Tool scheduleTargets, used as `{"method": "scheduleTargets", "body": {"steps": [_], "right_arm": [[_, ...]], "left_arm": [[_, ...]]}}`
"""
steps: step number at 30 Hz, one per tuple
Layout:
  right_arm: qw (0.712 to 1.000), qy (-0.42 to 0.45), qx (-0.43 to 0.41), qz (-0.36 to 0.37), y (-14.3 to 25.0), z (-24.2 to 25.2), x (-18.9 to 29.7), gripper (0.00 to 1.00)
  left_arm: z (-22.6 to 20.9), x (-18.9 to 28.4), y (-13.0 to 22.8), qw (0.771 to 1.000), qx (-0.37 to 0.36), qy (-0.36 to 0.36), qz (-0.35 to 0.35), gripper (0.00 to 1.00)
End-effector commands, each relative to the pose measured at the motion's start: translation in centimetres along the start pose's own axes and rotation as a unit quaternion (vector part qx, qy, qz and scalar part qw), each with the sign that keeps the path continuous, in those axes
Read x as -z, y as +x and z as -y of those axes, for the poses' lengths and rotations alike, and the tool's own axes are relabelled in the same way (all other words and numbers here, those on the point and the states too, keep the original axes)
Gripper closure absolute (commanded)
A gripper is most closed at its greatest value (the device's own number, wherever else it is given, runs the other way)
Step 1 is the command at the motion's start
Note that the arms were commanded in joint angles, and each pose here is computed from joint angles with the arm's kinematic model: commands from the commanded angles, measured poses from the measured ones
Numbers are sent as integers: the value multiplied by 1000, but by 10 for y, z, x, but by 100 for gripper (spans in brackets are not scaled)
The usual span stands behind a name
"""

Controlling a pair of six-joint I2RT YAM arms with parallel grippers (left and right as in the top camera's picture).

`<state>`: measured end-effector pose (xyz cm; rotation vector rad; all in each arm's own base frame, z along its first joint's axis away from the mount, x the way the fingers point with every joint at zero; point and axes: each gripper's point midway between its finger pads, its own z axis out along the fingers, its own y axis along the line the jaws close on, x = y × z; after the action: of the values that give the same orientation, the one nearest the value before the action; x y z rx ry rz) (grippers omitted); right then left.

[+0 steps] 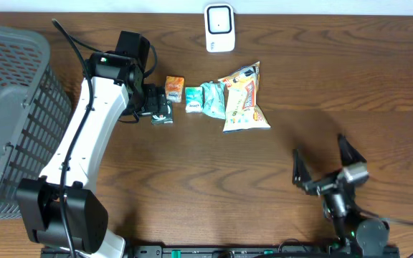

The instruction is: Scan the item barcode

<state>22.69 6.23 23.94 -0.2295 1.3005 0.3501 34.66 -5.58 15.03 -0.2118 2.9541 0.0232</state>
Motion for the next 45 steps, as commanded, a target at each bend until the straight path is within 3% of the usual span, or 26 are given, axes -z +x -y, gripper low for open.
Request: {"method": "scheduleTargets", "body": {"steps": [1,7,16,19,22,24,28,30,32,34,37,40,45], "right_arm": [[996,-84,-8,42,-23,-30,4,1],[972,-38,23,232,-112,-22,28,1],[978,-13,16,209,-110,-11,15,1],[979,-36,62,193,-125,-20,4,1],[982,-65,105,146,-145,-27,-26,1],[988,-91,102,67,-143,-24,-62,1],[987,-141,43,-56,-118,-20,-111,1],[973,-198,-2,-122,-98,-28,-132,1],[937,-309,-51,-159,-85,-52,-136,1],[875,-449,-88,-158,-77,-79,-122,1],[816,-530,-147,-178,-57,-86,-108,1],[811,-519,-178,-201,-38,-83,-117,1],[821,-401,-285,-288,-8,-72,-146,1]], "left_arm": [[-3,4,-3,1000,0,-3,7,3],[-3,4,-3,1000,0,-3,7,2],[-3,4,-3,1000,0,-3,7,2],[-3,4,-3,1000,0,-3,7,2],[-3,4,-3,1000,0,-3,7,2],[-3,4,-3,1000,0,-3,7,2],[-3,4,-3,1000,0,-3,7,2],[-3,4,-3,1000,0,-3,7,2],[-3,4,-3,1000,0,-3,7,2],[-3,4,-3,1000,0,-3,7,2],[-3,4,-3,1000,0,-3,7,2],[-3,4,-3,1000,0,-3,7,2],[-3,4,-3,1000,0,-3,7,2]]}}
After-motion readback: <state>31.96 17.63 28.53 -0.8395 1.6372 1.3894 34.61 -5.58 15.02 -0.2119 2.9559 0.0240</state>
